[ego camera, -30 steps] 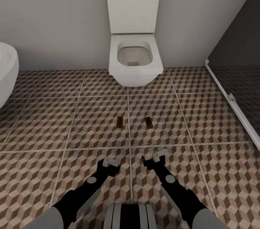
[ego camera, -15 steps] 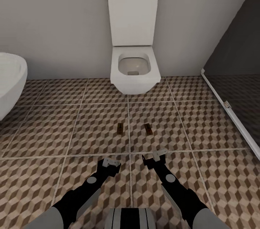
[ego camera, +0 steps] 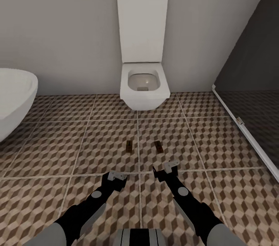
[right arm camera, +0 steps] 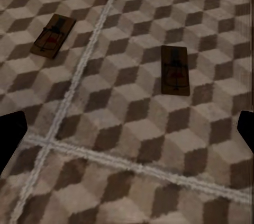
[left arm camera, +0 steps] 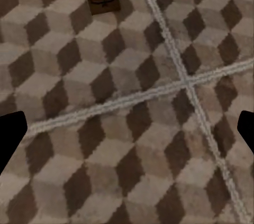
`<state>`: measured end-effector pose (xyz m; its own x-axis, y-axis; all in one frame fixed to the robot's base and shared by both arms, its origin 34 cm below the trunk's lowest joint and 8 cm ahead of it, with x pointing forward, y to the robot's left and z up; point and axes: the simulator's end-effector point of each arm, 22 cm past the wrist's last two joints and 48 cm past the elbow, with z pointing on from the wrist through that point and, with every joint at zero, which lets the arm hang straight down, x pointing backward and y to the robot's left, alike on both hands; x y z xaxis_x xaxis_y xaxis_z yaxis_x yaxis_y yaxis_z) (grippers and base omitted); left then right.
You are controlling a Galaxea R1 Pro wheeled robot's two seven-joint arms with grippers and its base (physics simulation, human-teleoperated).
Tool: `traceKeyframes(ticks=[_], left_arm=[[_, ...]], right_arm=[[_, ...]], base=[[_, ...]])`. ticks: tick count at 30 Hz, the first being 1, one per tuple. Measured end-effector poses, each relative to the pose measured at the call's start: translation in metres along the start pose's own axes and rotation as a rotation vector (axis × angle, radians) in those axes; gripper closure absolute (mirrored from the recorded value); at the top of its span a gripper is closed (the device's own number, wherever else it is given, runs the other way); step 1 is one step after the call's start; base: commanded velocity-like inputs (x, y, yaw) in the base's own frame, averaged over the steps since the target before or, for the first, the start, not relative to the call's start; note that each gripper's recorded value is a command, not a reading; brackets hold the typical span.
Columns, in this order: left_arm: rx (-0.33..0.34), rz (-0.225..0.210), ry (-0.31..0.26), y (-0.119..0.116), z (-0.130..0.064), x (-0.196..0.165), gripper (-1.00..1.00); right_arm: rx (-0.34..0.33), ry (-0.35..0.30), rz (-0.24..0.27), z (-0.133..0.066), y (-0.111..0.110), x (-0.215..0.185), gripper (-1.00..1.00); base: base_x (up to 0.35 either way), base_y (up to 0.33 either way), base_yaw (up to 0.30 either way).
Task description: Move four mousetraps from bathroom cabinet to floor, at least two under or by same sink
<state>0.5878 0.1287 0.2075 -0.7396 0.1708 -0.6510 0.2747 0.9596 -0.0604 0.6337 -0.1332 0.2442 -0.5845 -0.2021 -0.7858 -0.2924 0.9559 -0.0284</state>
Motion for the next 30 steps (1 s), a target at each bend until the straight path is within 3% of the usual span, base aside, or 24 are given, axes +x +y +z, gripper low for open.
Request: traceKeyframes(ticks=[20,30], left_arm=[[-0.042,0.034,-0.094,0.019,-0.028,-0.054,-1.00],[-0.089,0.057,-0.134,0.049,-0.046,-0.074,-1.00]], right_arm=[[0.037,-0.094,-0.036,-0.022,-0.020,-0.058,-1.00],[0.063,-0.136,-0.058,-0.037,-0.037,-0.082,-1.00]], base=[[0.000,0.000,0.000],[0.000,0.000,0.000]])
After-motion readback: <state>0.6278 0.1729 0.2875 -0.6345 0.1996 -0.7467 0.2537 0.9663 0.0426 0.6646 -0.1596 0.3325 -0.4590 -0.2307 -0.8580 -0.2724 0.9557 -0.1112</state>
